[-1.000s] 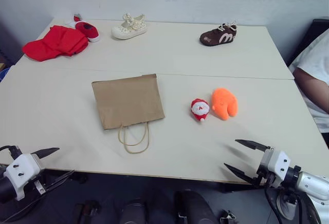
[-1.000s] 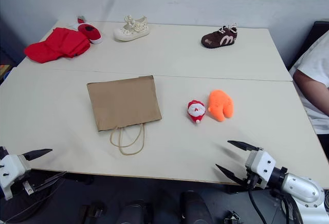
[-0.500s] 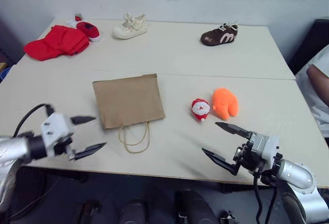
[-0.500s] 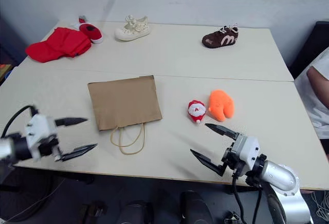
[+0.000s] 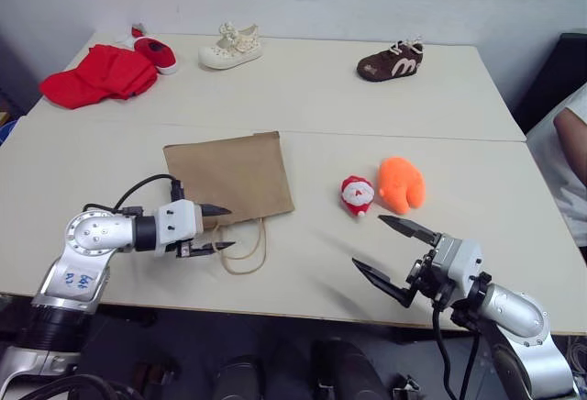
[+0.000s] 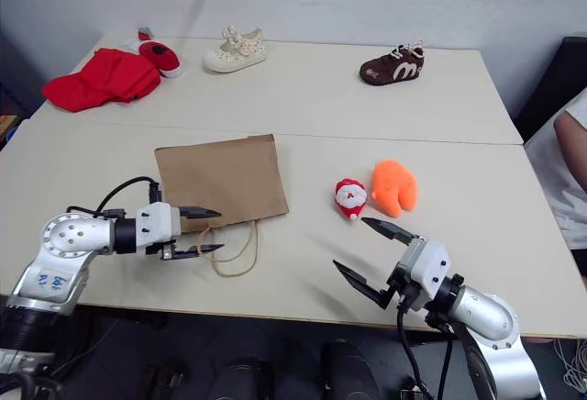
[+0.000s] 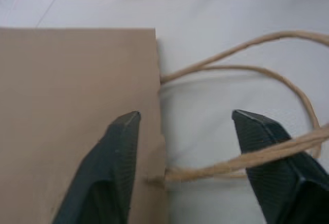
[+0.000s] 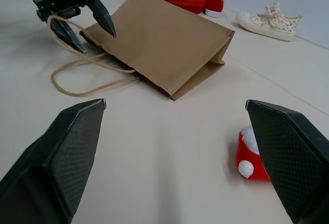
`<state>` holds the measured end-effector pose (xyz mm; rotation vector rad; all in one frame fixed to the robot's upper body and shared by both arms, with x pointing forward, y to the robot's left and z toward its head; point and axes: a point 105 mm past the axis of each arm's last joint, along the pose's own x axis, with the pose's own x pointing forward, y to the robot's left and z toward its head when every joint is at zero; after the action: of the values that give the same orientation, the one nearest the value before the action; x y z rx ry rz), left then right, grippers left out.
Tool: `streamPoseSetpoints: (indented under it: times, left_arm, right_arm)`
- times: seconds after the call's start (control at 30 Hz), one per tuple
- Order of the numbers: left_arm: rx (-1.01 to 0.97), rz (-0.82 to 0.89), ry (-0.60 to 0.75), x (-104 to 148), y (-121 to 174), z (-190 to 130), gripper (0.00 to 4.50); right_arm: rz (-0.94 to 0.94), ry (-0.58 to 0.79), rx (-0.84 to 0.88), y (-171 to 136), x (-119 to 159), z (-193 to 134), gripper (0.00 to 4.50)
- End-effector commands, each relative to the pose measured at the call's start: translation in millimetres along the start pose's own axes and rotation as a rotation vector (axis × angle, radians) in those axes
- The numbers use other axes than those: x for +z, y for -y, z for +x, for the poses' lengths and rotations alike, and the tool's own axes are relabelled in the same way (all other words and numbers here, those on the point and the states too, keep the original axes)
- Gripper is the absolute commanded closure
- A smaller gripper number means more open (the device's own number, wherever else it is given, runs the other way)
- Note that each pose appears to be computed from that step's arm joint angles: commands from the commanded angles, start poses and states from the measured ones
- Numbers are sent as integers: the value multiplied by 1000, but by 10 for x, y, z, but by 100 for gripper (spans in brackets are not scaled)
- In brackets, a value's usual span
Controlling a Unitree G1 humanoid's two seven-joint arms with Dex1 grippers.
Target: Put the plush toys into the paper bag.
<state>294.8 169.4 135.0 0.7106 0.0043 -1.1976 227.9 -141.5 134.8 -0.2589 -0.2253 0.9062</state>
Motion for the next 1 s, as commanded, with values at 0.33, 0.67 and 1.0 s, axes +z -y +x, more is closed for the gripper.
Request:
streamPoseSetpoints:
  times: [0.33, 0.67, 1.0]
  left_arm:
    - [-96, -228, 462, 931, -336, 256, 450]
    - [-114, -395, 620, 1375, -504, 359, 450]
    - [-114, -460, 630, 1425, -517, 389, 450]
  right_arm:
    - [69, -6, 69, -92, 57, 86, 91]
    - [54, 39, 123, -137, 164, 831, 447]
    - [57, 0, 106, -146, 1, 1475, 447]
